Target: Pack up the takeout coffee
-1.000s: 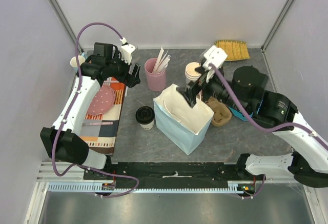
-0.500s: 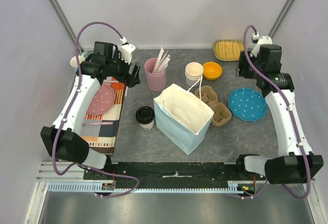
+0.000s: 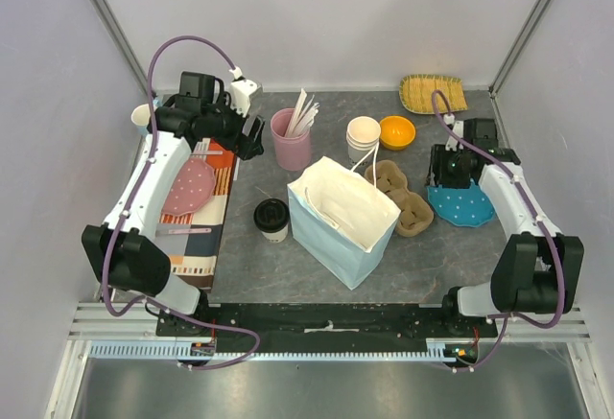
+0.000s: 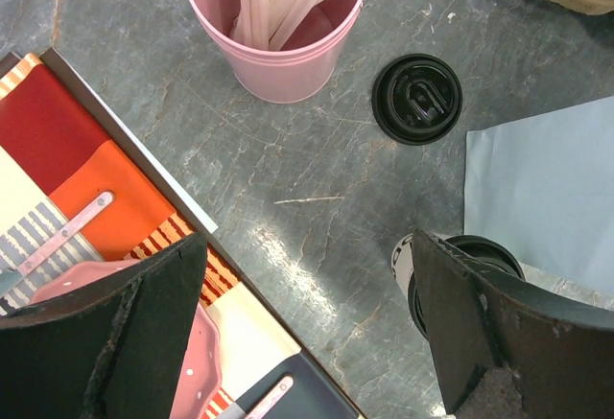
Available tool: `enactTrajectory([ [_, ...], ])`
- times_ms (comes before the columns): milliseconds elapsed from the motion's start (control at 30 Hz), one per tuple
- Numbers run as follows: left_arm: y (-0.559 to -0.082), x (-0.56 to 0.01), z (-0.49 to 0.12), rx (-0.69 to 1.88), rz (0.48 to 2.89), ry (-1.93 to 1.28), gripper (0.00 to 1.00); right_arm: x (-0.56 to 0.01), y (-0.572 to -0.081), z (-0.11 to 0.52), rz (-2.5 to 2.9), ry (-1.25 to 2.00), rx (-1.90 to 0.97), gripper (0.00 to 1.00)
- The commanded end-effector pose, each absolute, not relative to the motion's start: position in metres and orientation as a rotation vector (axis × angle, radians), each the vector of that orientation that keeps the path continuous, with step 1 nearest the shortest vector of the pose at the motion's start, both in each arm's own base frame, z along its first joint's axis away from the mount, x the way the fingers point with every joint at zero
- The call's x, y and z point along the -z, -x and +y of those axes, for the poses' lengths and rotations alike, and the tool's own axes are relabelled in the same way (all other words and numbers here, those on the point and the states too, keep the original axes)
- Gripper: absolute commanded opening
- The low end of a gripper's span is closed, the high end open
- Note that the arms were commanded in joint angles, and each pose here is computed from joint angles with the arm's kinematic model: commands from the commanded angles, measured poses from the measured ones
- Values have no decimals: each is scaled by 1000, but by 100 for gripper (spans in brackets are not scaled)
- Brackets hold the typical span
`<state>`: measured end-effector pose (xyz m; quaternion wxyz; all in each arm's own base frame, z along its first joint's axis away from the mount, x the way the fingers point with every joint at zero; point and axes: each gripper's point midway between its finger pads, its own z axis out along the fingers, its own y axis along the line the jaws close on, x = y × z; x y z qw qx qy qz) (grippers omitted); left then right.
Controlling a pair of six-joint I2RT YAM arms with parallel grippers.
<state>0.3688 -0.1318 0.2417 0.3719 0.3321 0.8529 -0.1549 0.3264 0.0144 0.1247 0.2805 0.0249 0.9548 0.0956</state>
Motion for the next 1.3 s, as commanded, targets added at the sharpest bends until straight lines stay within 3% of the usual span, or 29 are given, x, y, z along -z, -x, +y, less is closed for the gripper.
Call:
enactTrajectory([
  [0, -375, -258, -138, 417, 2111, -904, 93, -117, -325, 28, 2548, 171, -199, 59],
  [300, -380, -260, -135, 383, 2106, -911, 93, -112, -324, 69, 2531, 435, -308, 59],
  [367, -380, -259, -135, 382, 2109, -911, 93, -120, -333, 75, 2506, 373, -310, 59],
  [567, -382, -258, -135, 385, 2111, -910, 93, -150, -349, 96, 2469, -183, -274, 54],
  [733, -379, -258, -138, 404, 2109, -914, 93, -161, -355, 92, 2347, -421, -265, 50],
  [1000, -377, -255, -138, 417, 2115, -916, 93, -159, -347, 97, 2155, -927, -306, 69],
  [1100, -378, -255, -138, 406, 2113, -920, 93, -136, -334, 88, 2190, -1116, -184, 66],
  [1267, -379, -252, -137, 409, 2122, -917, 93, -117, -328, 71, 2238, -1244, 95, 50],
])
